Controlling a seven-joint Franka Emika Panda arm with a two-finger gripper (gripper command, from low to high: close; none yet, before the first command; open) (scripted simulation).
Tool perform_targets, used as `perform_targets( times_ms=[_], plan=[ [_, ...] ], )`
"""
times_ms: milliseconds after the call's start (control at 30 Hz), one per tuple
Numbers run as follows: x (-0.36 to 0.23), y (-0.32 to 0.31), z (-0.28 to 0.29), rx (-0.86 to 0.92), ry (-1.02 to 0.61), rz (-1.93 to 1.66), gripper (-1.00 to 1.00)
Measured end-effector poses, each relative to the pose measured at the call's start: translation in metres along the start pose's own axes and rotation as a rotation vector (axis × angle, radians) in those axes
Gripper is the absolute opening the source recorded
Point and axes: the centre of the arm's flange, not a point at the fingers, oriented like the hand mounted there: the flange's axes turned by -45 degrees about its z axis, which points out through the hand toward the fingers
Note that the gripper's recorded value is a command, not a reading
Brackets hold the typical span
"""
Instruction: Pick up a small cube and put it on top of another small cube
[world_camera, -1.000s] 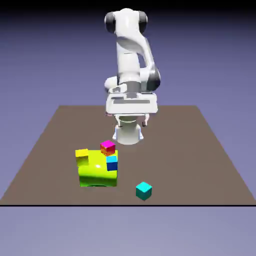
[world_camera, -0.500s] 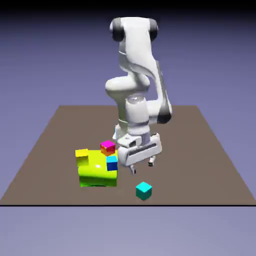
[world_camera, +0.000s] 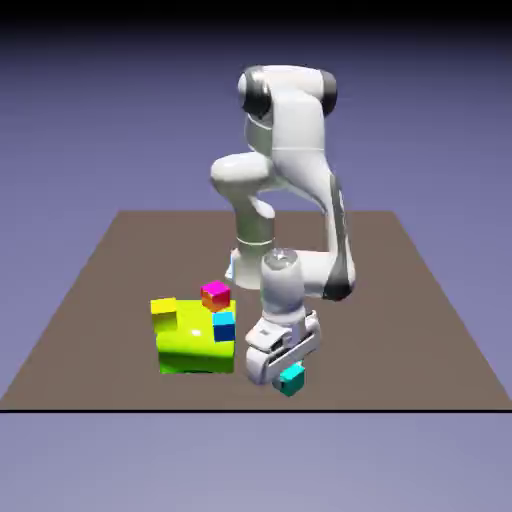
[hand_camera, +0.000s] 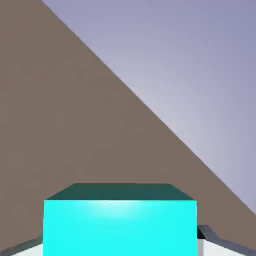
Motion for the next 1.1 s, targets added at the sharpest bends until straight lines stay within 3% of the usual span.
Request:
perform_targets(
  times_ms=[100, 233, 633, 733, 900, 933, 1100],
  plan=[
    [0.010, -0.004, -0.030, 0.023, 0.019, 0.017, -1.00],
    [-0.028, 0.042, -0.086, 0.007, 0.030, 0.075, -1.00],
    [-0.233, 0.115, -0.210, -0.030, 0.009, 0.302, -1.00],
    [-0.254, 0.115, -0.204, -0.028, 0.000, 0.306, -1.00],
    [-0.255, 0.116, -0.145, -0.025, 0.003, 0.304, -1.00],
    [-0.257, 0.116, -0.134, -0.029, -0.001, 0.307, 1.00],
    [-0.252, 0.116, -0.169, -0.022, 0.007, 0.302, 1.00]
  ],
)
